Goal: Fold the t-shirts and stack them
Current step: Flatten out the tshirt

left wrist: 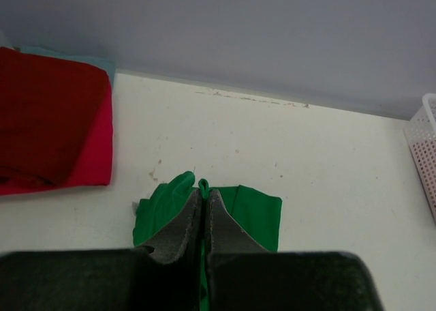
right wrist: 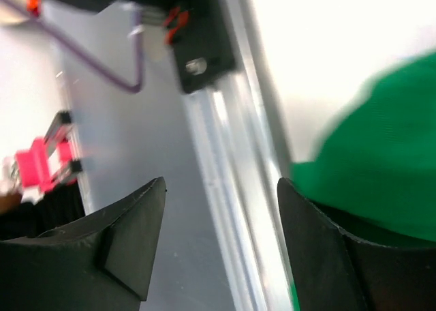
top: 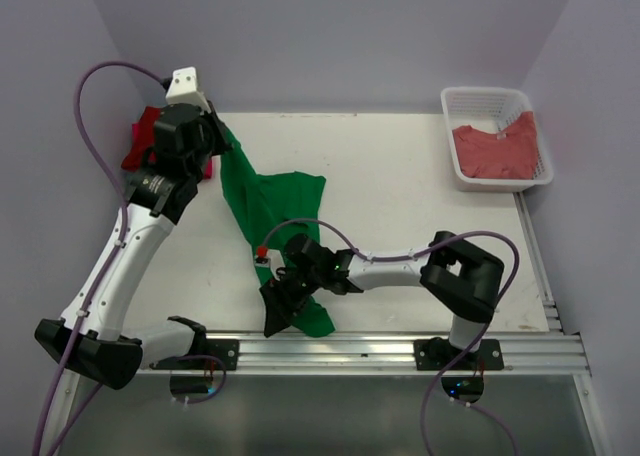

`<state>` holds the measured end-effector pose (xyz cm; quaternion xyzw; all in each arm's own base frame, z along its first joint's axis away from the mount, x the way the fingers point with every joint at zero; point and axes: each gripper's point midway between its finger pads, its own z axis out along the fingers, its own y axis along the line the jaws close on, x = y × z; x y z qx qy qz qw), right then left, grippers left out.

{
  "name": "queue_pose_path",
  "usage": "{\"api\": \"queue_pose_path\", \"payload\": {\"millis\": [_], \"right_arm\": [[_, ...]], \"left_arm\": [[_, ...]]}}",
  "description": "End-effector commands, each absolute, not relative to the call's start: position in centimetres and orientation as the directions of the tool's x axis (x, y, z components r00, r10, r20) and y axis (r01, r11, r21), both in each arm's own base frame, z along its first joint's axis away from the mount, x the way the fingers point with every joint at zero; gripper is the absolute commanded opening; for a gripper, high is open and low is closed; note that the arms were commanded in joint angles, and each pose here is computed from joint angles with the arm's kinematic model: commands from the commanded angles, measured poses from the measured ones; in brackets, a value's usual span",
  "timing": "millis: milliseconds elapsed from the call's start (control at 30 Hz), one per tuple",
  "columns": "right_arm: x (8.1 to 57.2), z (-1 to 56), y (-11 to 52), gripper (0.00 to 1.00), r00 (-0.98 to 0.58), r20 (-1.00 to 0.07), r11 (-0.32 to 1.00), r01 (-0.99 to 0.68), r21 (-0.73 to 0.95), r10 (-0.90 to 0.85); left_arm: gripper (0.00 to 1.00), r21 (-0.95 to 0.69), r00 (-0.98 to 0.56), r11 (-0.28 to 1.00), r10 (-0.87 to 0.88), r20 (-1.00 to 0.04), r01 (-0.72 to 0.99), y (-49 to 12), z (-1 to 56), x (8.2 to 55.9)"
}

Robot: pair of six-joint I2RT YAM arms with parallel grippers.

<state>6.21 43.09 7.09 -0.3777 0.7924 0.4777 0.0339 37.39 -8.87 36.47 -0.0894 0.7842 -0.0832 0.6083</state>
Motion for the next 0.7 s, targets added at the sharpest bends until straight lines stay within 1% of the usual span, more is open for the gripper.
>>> {"api": "queue_pose_path", "payload": {"millis": [0, 33, 100, 167, 200, 233, 300, 333, 367, 400, 433, 500, 533, 567, 600, 633, 667], "right_arm": [[3.9, 13.1, 43.8, 0.73, -0.619, -0.573, -0.020, -0.670, 0.742, -0.537], [4.2, 13.0, 43.4, 0.75, -0.619, -0.572, 0.012, -0.685, 0.729, -0.538], [4.7, 13.3, 42.9, 0.79, -0.594, -0.603, 0.032, -0.726, 0.687, -0.532], [6.4, 12.8, 41.9, 0.80, -0.598, -0.601, 0.165, -0.768, 0.619, -0.530], [7.6, 12.2, 41.4, 0.80, -0.600, -0.601, 0.242, -0.785, 0.571, -0.528], [11.0, 10.7, 39.8, 0.81, -0.624, -0.596, 0.452, -0.780, 0.433, -0.505], [14.4, 10.1, 38.1, 0.81, -0.654, -0.593, 0.636, -0.716, 0.286, -0.470], [15.4, 8.0, 35.5, 0.81, -0.684, -0.530, 0.731, -0.662, 0.163, -0.501], [17.7, 7.6, 33.8, 0.81, -0.686, -0.553, 0.812, -0.583, 0.029, -0.473], [18.8, 7.7, 33.2, 0.81, -0.687, -0.558, 0.838, -0.545, -0.028, -0.465], [19.0, 6.3, 32.3, 0.81, -0.700, -0.523, 0.846, -0.527, -0.082, -0.487], [18.2, 5.1, 32.7, 0.80, -0.709, -0.492, 0.832, -0.552, -0.057, -0.505], [18.0, 4.8, 33.5, 0.78, -0.709, -0.503, 0.826, -0.563, -0.020, -0.495], [17.2, 4.3, 34.2, 0.78, -0.722, -0.484, 0.814, -0.579, 0.033, -0.494], [17.0, 4.0, 34.4, 0.77, -0.728, -0.486, 0.815, -0.577, 0.052, -0.484], [16.9, 3.9, 34.6, 0.74, -0.733, -0.485, 0.815, -0.575, 0.066, -0.478], [16.7, 3.8, 34.7, 0.70, -0.740, -0.483, 0.818, -0.570, 0.079, -0.469]], "left_arm": [[0.00, -0.246, -0.194, 0.968, -0.250, -0.949, -0.041, -8.3, 38.0, 36.8], [0.00, -0.248, -0.191, 0.968, -0.251, -0.949, -0.039, -8.3, 38.1, 36.7], [0.00, -0.251, -0.189, 0.967, -0.253, -0.949, -0.037, -8.3, 38.1, 36.6], [0.00, -0.251, -0.194, 0.967, -0.253, -0.948, -0.036, -8.4, 38.0, 36.6], [0.00, -0.253, -0.194, 0.967, -0.255, -0.947, -0.036, -8.4, 37.9, 36.6], [0.00, -0.252, -0.198, 0.967, -0.255, -0.947, -0.038, -8.4, 37.8, 36.6], [0.00, -0.255, -0.203, 0.966, -0.257, -0.945, -0.040, -8.4, 37.5, 36.6], [0.00, -0.256, -0.203, 0.966, -0.258, -0.945, -0.037, -8.5, 37.5, 36.6], [0.00, -0.255, -0.204, 0.966, -0.257, -0.944, -0.037, -8.5, 37.4, 36.6], [0.00, -0.257, -0.203, 0.966, -0.259, -0.944, -0.036, -8.5, 37.5, 36.6], [0.00, -0.259, -0.206, 0.965, -0.260, -0.943, -0.034, -8.6, 37.4, 36.6], [0.00, -0.256, -0.212, 0.966, -0.257, -0.943, -0.032, -8.7, 37.2, 36.7], [0.00, -0.256, -0.212, 0.966, -0.257, -0.943, -0.033, -8.6, 37.3, 36.7], [0.00, -0.253, -0.212, 0.967, -0.255, -0.943, -0.036, -8.6, 37.2, 36.7], [0.00, -0.250, -0.212, 0.967, -0.253, -0.944, -0.040, -8.5, 37.2, 36.7], [0.00, -0.250, -0.212, 0.967, -0.253, -0.944, -0.042, -8.4, 37.3, 36.6], [0.00, -0.248, -0.211, 0.968, -0.251, -0.945, -0.044, -8.4, 37.3, 36.6]]}}
